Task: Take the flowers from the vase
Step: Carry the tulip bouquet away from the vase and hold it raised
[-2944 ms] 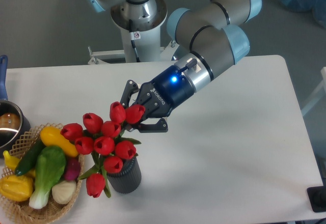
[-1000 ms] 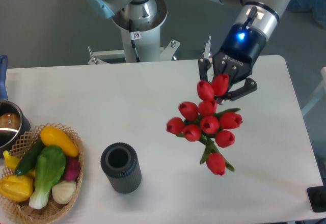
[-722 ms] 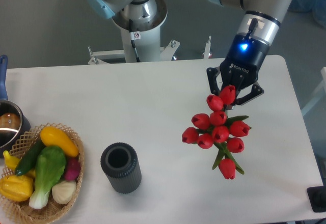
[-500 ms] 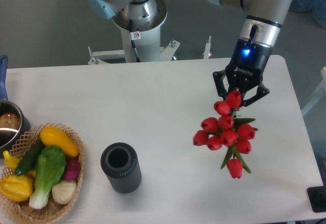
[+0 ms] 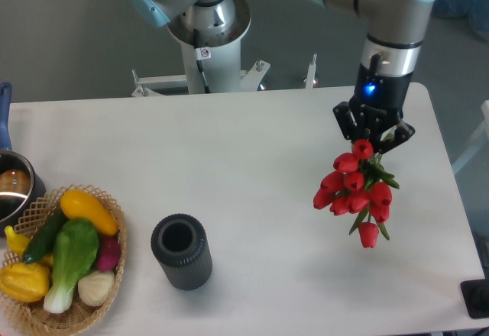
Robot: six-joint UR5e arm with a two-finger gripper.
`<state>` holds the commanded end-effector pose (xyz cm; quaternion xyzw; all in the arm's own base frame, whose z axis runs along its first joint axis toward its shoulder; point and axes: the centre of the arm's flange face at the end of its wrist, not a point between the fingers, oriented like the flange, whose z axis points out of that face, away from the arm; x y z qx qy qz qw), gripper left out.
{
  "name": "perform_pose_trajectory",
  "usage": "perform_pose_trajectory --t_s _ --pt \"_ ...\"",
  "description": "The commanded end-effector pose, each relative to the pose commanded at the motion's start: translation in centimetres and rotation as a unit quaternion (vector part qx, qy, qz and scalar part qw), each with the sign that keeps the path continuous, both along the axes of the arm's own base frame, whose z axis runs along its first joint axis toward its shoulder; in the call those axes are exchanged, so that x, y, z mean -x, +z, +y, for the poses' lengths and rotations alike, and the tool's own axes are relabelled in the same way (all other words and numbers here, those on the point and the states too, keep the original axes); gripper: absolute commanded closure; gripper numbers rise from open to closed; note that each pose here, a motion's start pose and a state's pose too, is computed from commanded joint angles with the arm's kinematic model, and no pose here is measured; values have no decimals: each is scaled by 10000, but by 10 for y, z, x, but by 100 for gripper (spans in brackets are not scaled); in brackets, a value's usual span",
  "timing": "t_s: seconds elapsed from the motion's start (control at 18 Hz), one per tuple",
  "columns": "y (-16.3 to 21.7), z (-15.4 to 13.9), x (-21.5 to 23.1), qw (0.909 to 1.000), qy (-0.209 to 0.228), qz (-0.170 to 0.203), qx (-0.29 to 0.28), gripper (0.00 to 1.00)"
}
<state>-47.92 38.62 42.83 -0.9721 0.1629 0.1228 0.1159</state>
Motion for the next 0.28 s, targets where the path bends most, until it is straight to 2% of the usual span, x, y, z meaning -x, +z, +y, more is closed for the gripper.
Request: perform_pose_trajectory --t_s 0.28 --pt "-3 23 -6 9965 -198 31 812 100"
